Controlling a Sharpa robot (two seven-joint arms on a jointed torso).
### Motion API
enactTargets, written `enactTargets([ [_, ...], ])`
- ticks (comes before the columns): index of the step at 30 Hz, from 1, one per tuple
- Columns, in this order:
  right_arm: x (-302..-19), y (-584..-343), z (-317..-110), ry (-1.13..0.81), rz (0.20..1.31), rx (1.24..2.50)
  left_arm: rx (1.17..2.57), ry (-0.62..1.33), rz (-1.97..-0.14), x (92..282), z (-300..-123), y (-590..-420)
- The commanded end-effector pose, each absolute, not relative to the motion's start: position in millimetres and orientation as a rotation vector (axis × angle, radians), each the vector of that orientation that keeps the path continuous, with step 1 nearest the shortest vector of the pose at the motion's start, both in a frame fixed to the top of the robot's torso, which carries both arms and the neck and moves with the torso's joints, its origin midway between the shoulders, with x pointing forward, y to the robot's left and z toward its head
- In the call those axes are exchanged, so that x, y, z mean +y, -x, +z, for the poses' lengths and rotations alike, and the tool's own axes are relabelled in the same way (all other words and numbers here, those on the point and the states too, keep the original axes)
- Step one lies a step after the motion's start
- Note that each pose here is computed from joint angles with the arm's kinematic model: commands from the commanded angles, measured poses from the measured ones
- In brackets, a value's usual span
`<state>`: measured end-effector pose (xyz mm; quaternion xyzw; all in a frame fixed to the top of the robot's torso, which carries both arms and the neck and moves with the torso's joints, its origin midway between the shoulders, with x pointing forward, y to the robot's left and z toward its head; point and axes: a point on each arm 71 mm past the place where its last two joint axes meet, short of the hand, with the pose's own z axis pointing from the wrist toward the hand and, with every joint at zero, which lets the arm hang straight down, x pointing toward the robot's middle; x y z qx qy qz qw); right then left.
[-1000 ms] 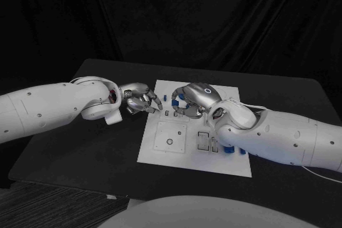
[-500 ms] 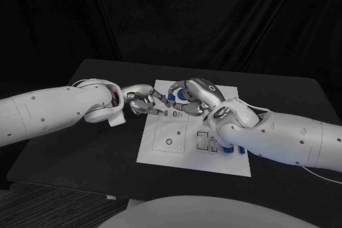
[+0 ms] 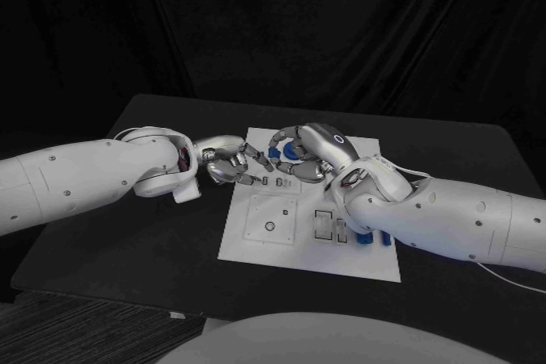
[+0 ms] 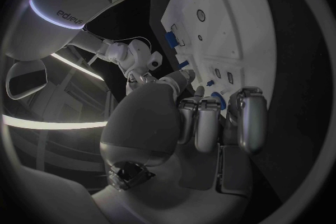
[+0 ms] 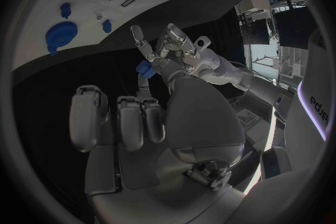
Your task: Assemble the parts on the task board
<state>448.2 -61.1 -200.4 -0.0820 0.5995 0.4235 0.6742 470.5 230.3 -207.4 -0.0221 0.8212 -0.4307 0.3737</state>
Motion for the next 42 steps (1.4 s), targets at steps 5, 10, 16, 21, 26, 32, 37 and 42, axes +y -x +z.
enactTargets([
  [5,-60,-451,-205,0.184,0.924,1.414,2.064,0.043,-1.136,226.5,-205.1,-469.7],
  [10,-61,-452,-207,0.184,0.913,1.433,2.043,0.045,-1.140,227.0,-203.9,-469.7],
  [16,-61,-453,-209,0.185,0.904,1.449,2.029,0.048,-1.140,228.2,-203.1,-469.6],
  [21,-61,-453,-211,0.187,0.899,1.464,2.022,0.049,-1.140,228.4,-202.8,-469.7],
  [26,-61,-453,-214,0.188,0.896,1.477,2.016,0.050,-1.141,227.8,-202.6,-469.8],
  [32,-61,-454,-215,0.188,0.889,1.486,2.020,0.049,-1.141,227.4,-203.1,-469.3],
  [37,-61,-455,-216,0.188,0.885,1.489,2.028,0.051,-1.138,228.1,-203.9,-469.2],
  [42,-60,-455,-217,0.189,0.884,1.492,2.030,0.050,-1.140,227.5,-204.3,-468.8],
])
